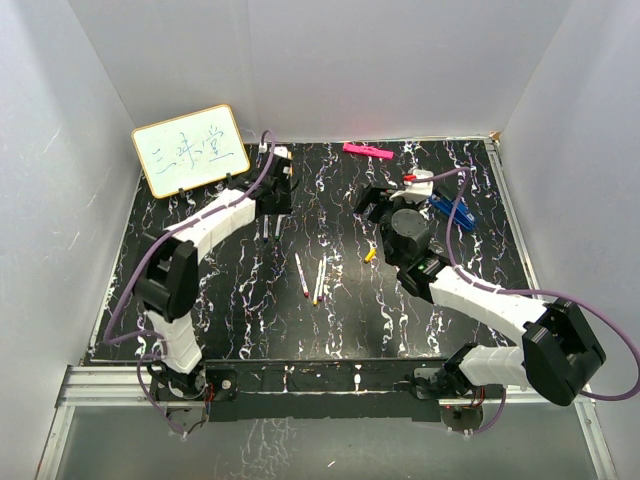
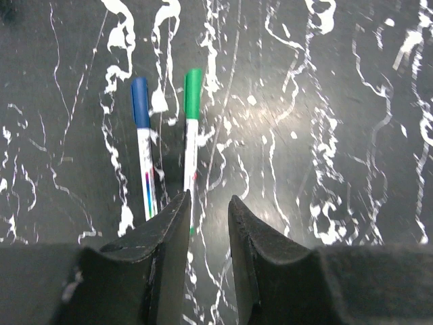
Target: Insert the pens into the pen caps
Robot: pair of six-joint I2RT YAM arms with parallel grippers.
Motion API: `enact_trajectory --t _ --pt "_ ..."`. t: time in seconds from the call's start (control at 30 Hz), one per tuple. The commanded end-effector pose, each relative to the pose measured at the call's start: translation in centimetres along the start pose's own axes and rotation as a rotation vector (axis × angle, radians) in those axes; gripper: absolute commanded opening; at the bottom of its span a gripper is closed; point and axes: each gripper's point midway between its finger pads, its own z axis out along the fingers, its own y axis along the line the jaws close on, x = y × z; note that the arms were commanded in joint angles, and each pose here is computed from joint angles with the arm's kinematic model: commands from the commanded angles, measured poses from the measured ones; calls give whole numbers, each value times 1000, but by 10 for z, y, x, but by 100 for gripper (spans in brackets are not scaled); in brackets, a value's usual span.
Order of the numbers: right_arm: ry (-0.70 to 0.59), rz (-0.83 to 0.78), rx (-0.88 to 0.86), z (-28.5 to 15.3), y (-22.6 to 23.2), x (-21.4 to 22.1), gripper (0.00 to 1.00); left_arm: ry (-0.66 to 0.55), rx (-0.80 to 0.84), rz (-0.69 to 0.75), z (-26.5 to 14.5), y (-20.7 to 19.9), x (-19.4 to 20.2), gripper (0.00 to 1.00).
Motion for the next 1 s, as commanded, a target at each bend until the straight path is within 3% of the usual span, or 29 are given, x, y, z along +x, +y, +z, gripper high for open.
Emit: enact_trajectory --t 0.0,0.2,0.4,0.97 --pt "-54 14 160 6 -25 -12 76 102 79 -6 -35 -19 45 27" --pt "-40 -19 258 11 -48 -3 78 191 96 44 -60 -41 95 27" --pt "-33 -2 318 12 -65 0 77 265 96 45 -62 -50 131 27" --pt "5 46 260 13 -68 10 77 333 23 78 -52 -63 163 37"
